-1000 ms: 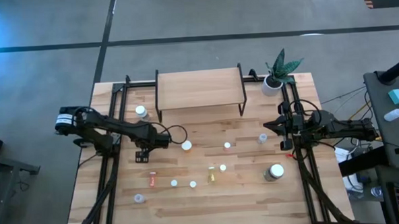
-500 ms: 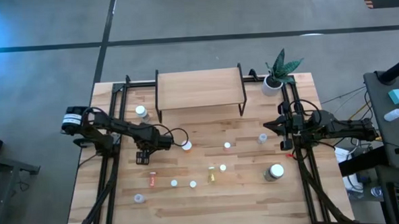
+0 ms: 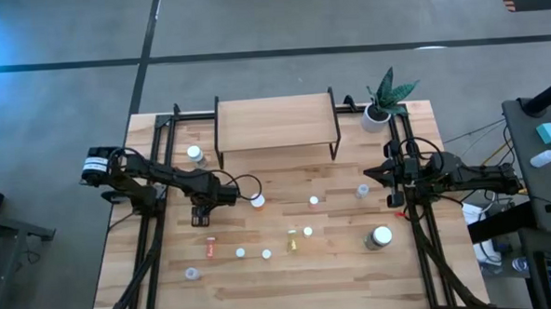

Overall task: Pick and place medicine bottles onto shelf by color
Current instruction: Put the top blue medicine bottle on the shelf

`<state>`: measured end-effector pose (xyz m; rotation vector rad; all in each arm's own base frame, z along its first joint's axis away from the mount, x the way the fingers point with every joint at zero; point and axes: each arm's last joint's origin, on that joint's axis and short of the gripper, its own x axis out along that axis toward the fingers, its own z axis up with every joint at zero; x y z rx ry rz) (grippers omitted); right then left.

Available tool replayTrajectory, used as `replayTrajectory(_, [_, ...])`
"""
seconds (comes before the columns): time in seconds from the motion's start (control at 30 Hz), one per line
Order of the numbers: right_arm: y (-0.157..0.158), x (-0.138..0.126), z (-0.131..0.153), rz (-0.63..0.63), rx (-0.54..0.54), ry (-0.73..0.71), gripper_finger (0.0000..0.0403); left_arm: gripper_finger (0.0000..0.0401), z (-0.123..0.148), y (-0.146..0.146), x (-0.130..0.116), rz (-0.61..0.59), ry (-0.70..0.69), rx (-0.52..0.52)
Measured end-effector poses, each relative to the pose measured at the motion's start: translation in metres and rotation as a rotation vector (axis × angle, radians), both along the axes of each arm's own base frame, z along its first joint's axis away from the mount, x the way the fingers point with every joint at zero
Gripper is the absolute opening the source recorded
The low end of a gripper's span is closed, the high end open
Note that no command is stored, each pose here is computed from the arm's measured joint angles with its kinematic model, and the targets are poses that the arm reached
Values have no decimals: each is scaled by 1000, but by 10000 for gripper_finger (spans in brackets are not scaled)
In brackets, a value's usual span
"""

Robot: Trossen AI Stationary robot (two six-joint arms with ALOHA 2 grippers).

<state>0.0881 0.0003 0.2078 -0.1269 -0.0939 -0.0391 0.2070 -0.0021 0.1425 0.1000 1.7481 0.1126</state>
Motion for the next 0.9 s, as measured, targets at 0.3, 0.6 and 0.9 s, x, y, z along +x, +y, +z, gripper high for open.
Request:
replayTrajectory(0.3, [0,0,0,0,0,0,9,120,0,0,0,4,2,-10])
replayTrajectory(0.6, [0,0,0,0,0,0,9,100,8,-1,3,79,-52,-5])
replayTrajectory(0.9, [0,0,0,0,0,1,9,100,36,-2,8,170,-332,-56])
